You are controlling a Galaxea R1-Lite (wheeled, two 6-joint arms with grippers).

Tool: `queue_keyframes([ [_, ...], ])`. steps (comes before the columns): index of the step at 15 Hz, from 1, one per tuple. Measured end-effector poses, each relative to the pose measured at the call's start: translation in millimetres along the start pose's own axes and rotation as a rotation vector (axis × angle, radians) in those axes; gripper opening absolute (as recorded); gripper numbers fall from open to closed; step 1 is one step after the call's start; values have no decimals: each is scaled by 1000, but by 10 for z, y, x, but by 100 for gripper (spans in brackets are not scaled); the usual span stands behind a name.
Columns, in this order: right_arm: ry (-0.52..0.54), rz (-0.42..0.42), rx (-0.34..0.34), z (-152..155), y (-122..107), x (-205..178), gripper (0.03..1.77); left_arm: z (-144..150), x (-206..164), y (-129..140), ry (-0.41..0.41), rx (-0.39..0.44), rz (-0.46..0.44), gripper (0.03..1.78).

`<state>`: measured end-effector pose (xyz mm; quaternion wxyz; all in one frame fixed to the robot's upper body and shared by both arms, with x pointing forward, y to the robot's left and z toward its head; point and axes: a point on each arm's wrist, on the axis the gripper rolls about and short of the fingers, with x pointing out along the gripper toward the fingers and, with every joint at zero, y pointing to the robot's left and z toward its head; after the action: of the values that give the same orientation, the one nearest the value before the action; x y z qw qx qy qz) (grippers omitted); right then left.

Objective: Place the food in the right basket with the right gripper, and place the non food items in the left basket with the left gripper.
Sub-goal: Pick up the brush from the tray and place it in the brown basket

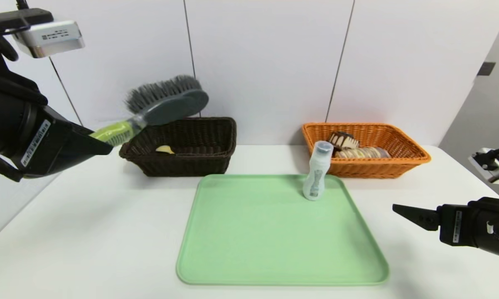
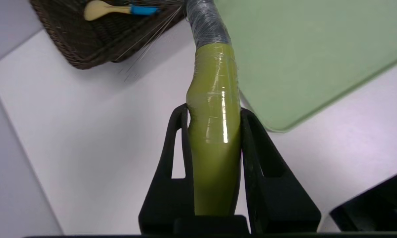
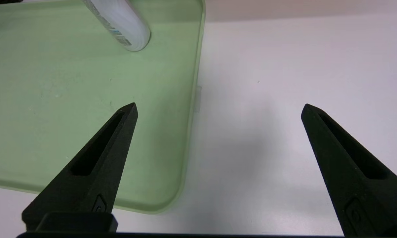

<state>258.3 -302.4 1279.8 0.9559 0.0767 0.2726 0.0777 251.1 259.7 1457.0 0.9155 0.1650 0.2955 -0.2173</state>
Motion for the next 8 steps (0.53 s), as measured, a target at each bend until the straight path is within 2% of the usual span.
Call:
queue_keyframes([
  [4, 6, -7, -1, -23, -6, -2, 171, -14, 120, 339, 28, 95, 140, 43],
  [8, 15, -31, 2, -71, -21, 3, 171, -57, 195, 568, 76, 147, 216, 43],
])
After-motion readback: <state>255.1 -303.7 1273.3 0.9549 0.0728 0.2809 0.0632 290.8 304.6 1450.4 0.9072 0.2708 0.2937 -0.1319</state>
